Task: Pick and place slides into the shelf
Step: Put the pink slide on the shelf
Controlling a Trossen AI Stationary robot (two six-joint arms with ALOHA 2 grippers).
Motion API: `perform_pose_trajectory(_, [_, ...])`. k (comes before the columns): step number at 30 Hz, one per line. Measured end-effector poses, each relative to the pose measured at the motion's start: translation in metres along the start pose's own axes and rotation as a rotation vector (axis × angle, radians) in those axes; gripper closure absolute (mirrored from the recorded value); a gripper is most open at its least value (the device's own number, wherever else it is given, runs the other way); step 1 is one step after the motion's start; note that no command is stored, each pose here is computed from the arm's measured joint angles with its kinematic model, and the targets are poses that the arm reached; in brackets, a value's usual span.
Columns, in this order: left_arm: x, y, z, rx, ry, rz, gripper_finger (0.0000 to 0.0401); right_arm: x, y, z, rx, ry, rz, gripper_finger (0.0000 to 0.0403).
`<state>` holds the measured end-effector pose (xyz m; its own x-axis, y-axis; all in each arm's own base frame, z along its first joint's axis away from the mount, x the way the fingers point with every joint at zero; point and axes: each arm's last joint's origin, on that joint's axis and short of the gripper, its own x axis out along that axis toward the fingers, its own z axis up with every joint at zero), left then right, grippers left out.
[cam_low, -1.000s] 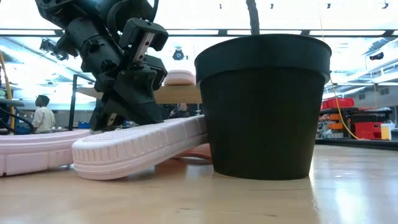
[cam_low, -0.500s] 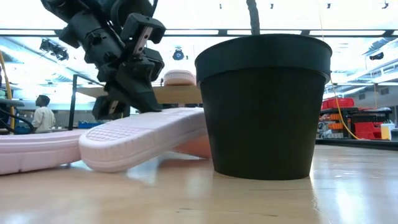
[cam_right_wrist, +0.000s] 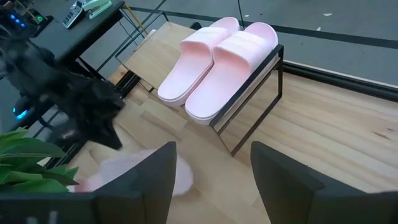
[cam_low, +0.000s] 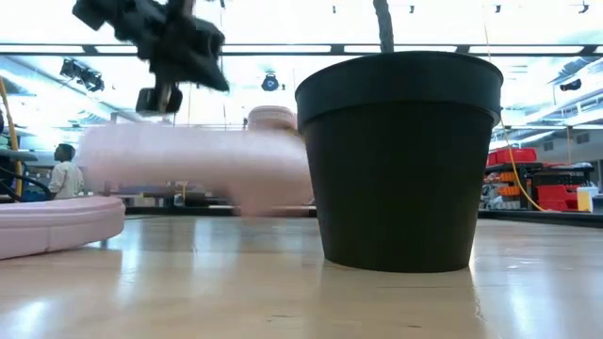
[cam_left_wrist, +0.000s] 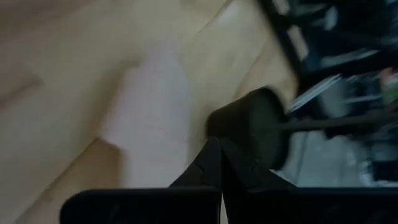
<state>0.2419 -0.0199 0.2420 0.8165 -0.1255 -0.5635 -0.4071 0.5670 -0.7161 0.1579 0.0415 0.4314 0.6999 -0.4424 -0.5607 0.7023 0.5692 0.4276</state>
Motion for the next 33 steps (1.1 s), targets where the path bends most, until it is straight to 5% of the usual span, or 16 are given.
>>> perform_pose_trajectory(8, [-0.047,-0.009,0.012,-0.028,-0.129,-0.118,0.0400,0.000,0.000,0.000,-0.016,0.000,0.000,0.0190])
perform_pose_trajectory(18, [-0.036,0.006,-0.022,0.047,0.119,0.109,0.0334,0.000,0.000,0.000,-0.023,0.000,0.000,0.0190])
perform_pose_trajectory(26, [-0.021,-0.010,-0.050,0.296,0.184,0.066,0.0246,0.000,0.000,0.000,-0.035,-0.001,-0.001,0.0190])
perform_pose_trajectory(33, [-0.004,-0.019,-0.079,0.499,0.205,0.182,0.0223,0.000,0.000,0.000,-0.038,0.000,-0.001,0.0190])
